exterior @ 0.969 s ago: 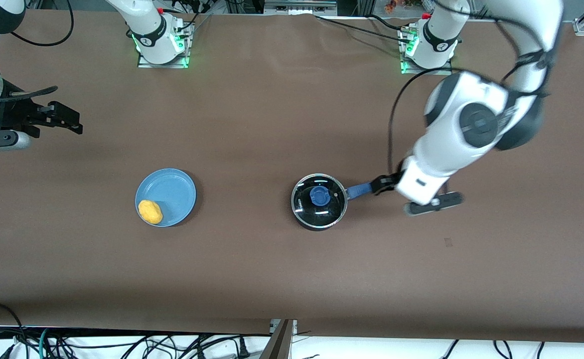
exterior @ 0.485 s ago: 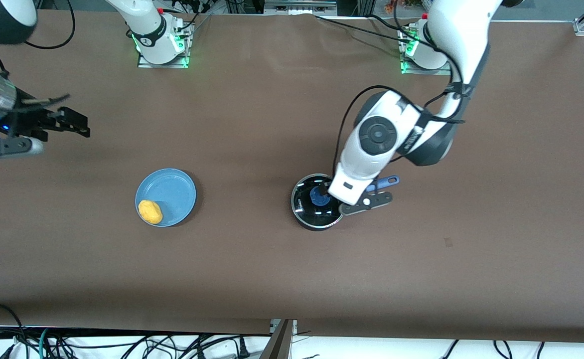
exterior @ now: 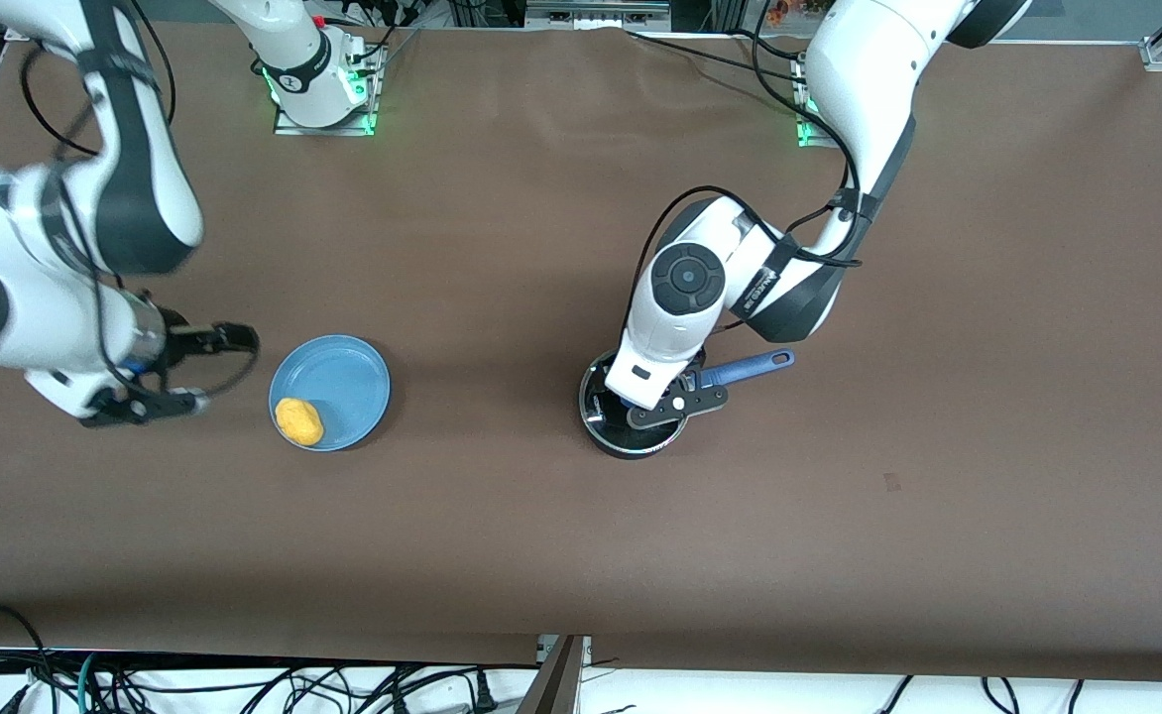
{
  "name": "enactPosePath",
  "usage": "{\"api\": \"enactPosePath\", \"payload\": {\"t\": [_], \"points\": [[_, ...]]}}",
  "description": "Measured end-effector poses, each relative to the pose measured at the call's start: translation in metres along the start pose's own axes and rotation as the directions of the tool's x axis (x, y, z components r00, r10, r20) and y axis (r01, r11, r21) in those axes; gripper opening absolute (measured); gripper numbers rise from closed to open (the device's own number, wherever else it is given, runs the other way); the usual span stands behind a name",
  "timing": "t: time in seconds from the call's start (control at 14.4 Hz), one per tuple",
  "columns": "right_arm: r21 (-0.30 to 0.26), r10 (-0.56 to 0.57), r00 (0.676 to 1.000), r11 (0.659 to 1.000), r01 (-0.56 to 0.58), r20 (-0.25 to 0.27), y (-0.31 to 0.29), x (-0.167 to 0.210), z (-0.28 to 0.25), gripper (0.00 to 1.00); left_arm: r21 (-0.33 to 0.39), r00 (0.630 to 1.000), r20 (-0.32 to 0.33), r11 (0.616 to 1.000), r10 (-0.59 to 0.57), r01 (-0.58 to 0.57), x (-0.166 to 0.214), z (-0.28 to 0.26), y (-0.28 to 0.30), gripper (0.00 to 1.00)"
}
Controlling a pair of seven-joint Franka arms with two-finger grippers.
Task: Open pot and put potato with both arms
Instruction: 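Grasp the lid knob with the left gripper while the right gripper grasps the potato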
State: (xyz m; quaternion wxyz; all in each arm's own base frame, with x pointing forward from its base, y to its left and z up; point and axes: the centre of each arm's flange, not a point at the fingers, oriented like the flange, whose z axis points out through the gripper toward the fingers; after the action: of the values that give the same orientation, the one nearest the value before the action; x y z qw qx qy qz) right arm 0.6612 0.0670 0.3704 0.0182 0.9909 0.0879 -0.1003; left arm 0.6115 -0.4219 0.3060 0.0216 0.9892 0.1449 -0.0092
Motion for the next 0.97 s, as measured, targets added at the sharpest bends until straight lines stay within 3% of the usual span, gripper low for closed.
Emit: {"api": "enactPosePath", "payload": {"t": [0.14, 0.35, 0.55, 0.76, 0.83, 0.97], "points": [[-0.014, -0.036, 0.999, 0.999, 0.035, -0.027, -0.019, 0.026, 0.046, 1.00, -0.001, 1.000, -0.006, 1.000, -0.016, 0.016, -0.002, 0.006, 0.004, 1.00], [-0.088, -0.135, 0.990, 0.987, 0.132, -0.028, -0.047, 0.049, 0.107, 1.00, 0.006, 0.999, -0.019, 0.999, -0.038, 0.038, -0.006, 0.015, 0.011, 1.00], [-0.105, -0.219, 0.975, 0.971, 0.215, -0.023, -0.051, 0.055, 0.127, 1.00, 0.008, 0.999, -0.022, 0.999, -0.043, 0.043, -0.008, 0.016, 0.013, 0.96], [-0.107, -0.233, 0.972, 0.967, 0.229, -0.026, -0.043, 0.057, 0.133, 1.00, 0.010, 0.998, -0.029, 0.999, -0.052, 0.052, -0.004, 0.015, 0.011, 0.72], [-0.106, -0.233, 0.972, 0.968, 0.229, -0.026, -0.041, 0.058, 0.137, 1.00, 0.010, 0.998, -0.030, 0.999, -0.053, 0.053, -0.003, 0.015, 0.010, 0.72], [-0.105, -0.232, 0.972, 0.968, 0.228, -0.026, -0.039, 0.059, 0.146, 1.00, 0.007, 0.998, -0.032, 0.999, -0.053, 0.053, -0.004, 0.014, 0.011, 0.61]]}}
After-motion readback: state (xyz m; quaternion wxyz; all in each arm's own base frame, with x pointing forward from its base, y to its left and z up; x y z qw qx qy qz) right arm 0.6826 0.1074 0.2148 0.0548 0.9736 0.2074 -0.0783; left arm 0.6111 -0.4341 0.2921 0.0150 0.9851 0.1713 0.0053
